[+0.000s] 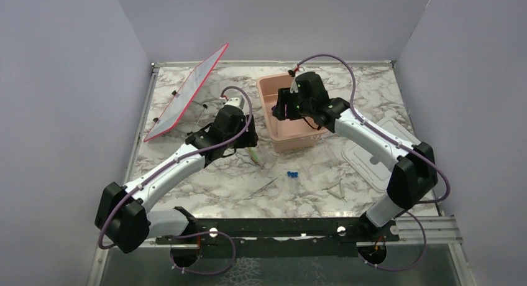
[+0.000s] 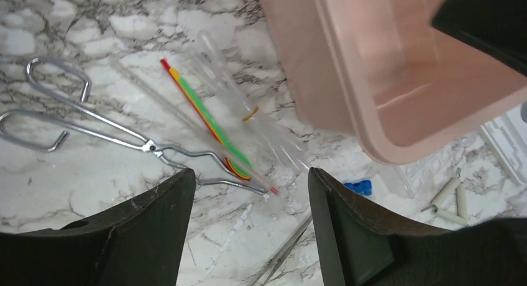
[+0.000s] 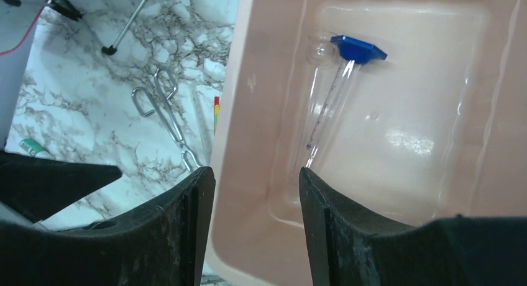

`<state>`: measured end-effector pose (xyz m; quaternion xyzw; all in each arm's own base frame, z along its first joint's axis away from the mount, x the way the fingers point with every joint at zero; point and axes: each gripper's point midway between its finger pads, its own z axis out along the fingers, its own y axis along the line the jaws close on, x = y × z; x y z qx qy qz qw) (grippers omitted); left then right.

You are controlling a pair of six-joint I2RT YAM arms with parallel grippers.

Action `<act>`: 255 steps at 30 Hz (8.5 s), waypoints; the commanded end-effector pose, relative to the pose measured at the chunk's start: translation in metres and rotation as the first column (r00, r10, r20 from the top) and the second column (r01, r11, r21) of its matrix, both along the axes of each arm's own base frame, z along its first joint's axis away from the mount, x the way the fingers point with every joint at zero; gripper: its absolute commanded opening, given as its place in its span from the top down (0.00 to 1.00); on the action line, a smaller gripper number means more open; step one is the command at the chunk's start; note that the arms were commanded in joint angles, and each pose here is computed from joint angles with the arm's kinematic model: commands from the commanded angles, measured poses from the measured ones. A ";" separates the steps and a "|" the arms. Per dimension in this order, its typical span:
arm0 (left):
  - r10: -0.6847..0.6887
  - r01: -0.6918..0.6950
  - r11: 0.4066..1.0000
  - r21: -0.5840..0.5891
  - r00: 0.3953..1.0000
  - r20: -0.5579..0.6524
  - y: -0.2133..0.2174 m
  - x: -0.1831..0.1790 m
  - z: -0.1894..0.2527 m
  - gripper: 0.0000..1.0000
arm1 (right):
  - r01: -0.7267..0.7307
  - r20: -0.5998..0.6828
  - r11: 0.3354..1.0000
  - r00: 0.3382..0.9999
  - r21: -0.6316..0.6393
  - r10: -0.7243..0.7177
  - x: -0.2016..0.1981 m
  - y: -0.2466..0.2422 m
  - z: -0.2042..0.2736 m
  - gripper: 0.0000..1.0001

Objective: Organize the chemistry lab equipment

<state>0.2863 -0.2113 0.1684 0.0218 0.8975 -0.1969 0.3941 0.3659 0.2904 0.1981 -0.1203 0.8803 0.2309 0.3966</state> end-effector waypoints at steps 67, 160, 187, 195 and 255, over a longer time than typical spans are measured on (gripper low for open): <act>-0.009 0.084 0.887 -0.454 0.986 0.164 -0.045 0.001 0.119 1.00 | -0.373 -0.013 0.753 0.892 0.541 0.451 -0.119 0.052 0.053 0.32; 0.386 -0.276 0.886 0.374 0.885 -0.262 0.096 -0.053 -0.116 0.10 | -0.066 -0.081 0.975 0.993 0.210 0.085 -0.059 -0.033 0.017 0.57; 0.382 -0.178 0.872 0.456 0.830 -0.407 0.106 -0.090 -0.138 0.53 | -0.063 -0.074 0.963 0.994 0.263 0.085 -0.064 -0.030 0.016 0.60; 0.323 -0.125 0.909 0.399 0.815 -0.480 0.089 -0.095 -0.143 0.61 | -0.045 -0.072 0.964 0.995 0.262 0.066 -0.061 -0.032 0.015 0.61; -0.036 0.009 0.970 -0.242 0.993 -0.110 0.012 -0.069 0.010 1.00 | -0.100 -0.120 0.909 0.980 0.406 0.161 -0.090 0.106 0.012 0.37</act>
